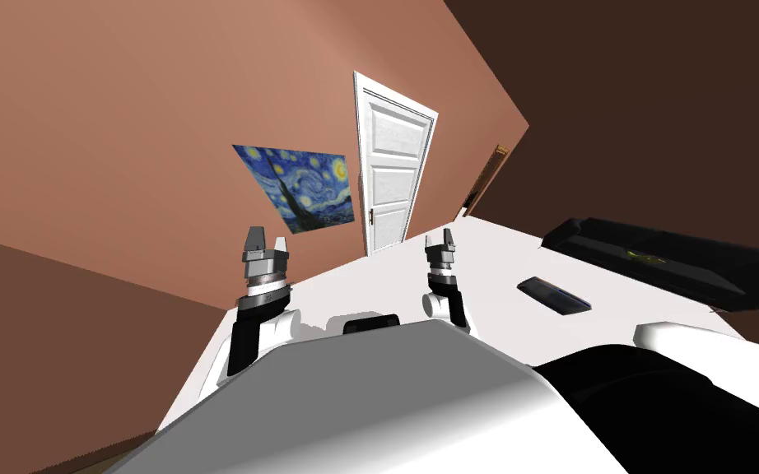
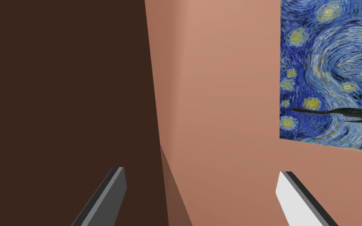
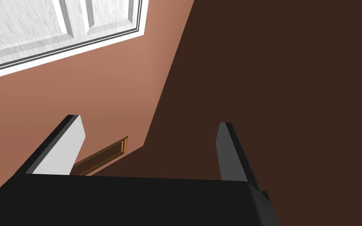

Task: Pull the door open

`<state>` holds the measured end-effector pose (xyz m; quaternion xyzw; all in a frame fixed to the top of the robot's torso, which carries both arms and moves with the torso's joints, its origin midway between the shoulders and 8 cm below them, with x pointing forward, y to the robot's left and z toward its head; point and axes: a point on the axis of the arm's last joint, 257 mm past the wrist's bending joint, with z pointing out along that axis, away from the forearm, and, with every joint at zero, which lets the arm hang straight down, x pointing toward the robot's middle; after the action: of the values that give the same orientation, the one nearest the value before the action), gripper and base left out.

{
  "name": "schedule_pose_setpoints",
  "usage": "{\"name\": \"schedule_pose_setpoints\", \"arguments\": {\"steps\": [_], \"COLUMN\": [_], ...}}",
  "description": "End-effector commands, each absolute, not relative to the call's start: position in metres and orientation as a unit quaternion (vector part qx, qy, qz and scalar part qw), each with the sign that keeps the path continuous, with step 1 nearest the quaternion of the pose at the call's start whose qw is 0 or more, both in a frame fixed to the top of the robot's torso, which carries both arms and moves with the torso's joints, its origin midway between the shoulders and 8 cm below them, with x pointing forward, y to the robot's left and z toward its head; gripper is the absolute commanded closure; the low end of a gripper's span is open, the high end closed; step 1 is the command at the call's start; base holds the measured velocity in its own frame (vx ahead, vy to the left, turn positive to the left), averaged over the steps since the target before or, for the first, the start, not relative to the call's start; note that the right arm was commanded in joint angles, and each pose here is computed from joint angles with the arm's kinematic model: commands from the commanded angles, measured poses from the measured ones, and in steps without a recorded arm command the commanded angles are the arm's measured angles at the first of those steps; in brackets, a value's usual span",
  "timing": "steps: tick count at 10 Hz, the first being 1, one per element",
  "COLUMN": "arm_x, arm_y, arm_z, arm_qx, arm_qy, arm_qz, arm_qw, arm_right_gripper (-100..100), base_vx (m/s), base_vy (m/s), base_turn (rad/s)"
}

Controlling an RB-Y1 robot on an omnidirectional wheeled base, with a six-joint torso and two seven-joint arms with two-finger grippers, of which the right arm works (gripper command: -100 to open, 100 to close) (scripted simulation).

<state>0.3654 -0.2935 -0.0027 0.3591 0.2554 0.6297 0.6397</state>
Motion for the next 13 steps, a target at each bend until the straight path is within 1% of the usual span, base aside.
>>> {"name": "schedule_pose_setpoints", "arguments": {"steps": [1, 4, 9, 11, 13], "arm_x": [0.37, 0.377, 0.389, 0.393, 0.396], "arm_y": [-0.294, -0.294, -0.298, -0.301, -0.302], "arm_z": [-0.013, -0.03, -0.067, -0.082, -0.093], "arm_qx": [0.37, 0.388, 0.429, 0.446, 0.458], "arm_qy": [0.252, 0.243, 0.219, 0.207, 0.198], "arm_qz": [0.644, 0.663, 0.698, 0.709, 0.716], "arm_qw": [0.621, 0.592, 0.53, 0.505, 0.488], "arm_right_gripper": [-100, -100, -100, -100, -100], "base_vx": [0.087, 0.143, 0.16, 0.13, 0.094], "base_vy": [-0.013, -0.041, -0.054, -0.049, -0.045], "base_turn": [0.231, 0.14, 0.188, 0.184, 0.114]}}
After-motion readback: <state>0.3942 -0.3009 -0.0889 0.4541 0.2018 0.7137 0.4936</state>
